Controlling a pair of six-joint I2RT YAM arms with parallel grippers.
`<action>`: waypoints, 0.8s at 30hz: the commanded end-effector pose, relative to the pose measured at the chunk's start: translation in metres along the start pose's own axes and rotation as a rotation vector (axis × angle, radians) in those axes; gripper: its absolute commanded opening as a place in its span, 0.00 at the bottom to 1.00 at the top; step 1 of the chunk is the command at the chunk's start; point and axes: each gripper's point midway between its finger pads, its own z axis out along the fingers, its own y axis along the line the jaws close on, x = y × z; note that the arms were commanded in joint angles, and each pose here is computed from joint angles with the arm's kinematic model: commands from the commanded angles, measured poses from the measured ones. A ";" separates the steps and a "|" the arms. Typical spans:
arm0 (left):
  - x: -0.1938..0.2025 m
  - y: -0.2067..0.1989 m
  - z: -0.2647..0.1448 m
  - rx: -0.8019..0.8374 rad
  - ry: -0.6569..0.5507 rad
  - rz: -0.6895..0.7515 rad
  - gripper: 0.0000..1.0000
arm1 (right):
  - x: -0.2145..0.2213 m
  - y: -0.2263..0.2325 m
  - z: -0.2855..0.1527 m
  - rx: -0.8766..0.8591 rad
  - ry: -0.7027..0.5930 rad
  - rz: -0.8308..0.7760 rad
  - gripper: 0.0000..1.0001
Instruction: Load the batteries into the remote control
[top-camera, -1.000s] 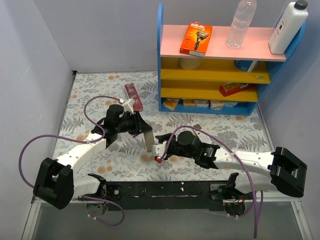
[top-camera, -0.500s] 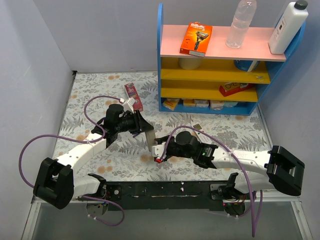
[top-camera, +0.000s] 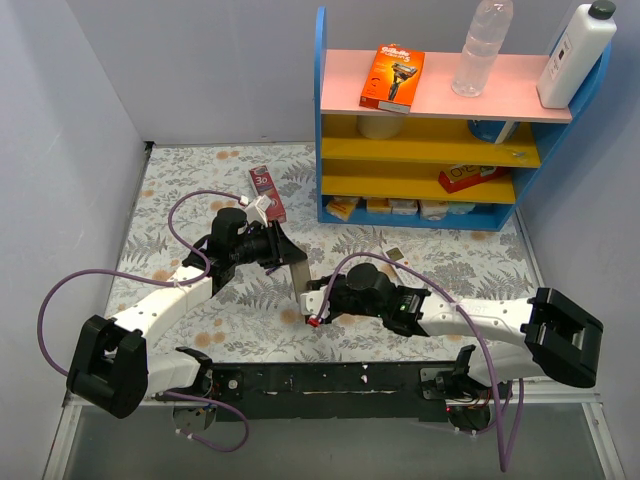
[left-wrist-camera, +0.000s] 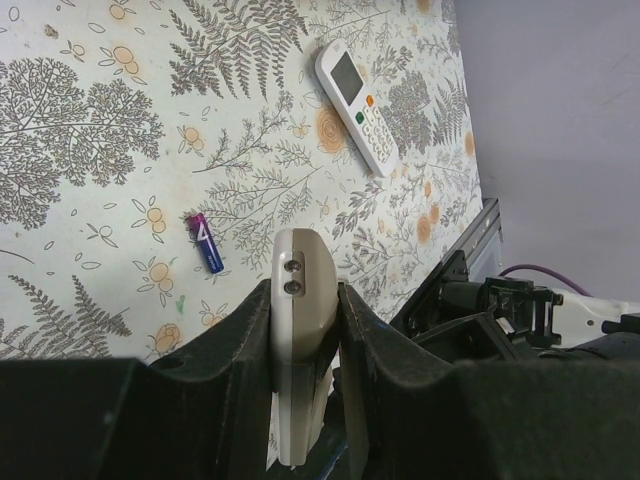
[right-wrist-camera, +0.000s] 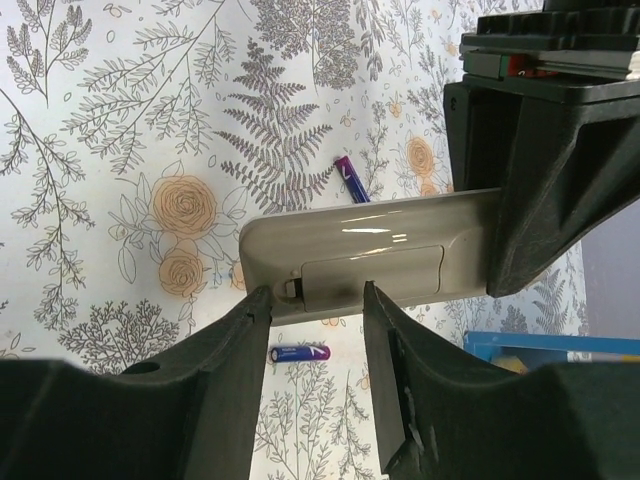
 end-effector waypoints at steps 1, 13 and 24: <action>-0.005 -0.019 -0.007 0.056 0.003 0.043 0.00 | -0.024 -0.023 0.005 0.051 -0.054 0.013 0.48; -0.007 -0.021 -0.012 0.048 -0.017 0.048 0.00 | -0.020 -0.016 0.010 0.007 -0.029 0.017 0.45; -0.010 -0.018 -0.010 0.032 -0.030 0.038 0.00 | -0.013 0.000 0.005 -0.047 -0.019 0.042 0.51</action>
